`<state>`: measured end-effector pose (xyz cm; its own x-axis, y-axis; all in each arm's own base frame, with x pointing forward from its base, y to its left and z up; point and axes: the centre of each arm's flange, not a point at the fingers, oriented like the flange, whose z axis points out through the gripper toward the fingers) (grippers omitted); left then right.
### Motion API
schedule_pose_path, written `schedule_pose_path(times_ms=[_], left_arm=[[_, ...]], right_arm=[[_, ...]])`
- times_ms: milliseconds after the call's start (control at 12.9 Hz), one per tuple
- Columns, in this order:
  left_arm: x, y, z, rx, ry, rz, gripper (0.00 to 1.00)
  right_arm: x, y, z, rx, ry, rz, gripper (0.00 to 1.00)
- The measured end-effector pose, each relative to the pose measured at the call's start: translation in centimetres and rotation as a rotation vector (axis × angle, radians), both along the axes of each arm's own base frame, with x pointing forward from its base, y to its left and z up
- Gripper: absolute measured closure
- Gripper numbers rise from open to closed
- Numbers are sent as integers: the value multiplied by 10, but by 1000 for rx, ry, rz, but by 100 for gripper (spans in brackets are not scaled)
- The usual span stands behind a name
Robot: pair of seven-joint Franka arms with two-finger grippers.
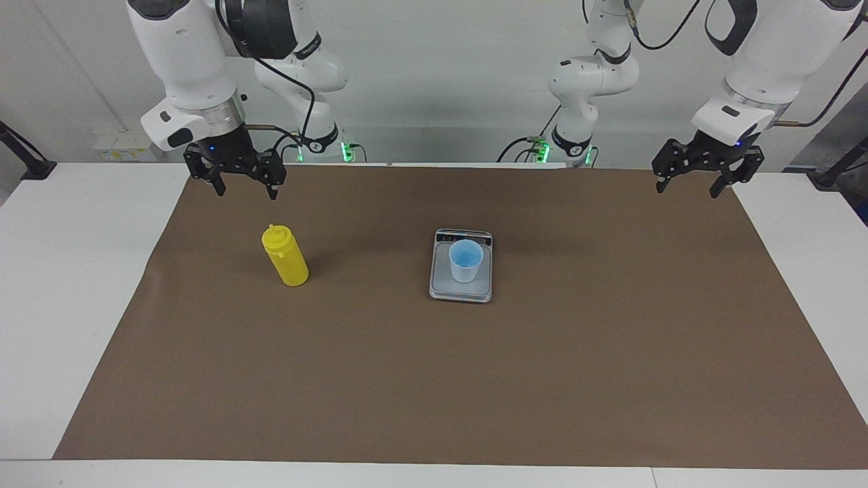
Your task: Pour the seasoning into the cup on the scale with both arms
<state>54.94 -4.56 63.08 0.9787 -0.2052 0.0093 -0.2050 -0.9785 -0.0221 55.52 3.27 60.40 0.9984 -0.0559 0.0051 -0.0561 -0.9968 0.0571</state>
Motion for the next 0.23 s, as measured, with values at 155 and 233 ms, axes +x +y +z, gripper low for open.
schedule_pose_path(times_ms=[155,233], left_arm=[[0,0,0,-1,0,0,0],[0,0,0,-1,0,0,0]], right_arm=[[1,0,-1,0,-3,0,0],[1,0,-2,0,-2,0,0]])
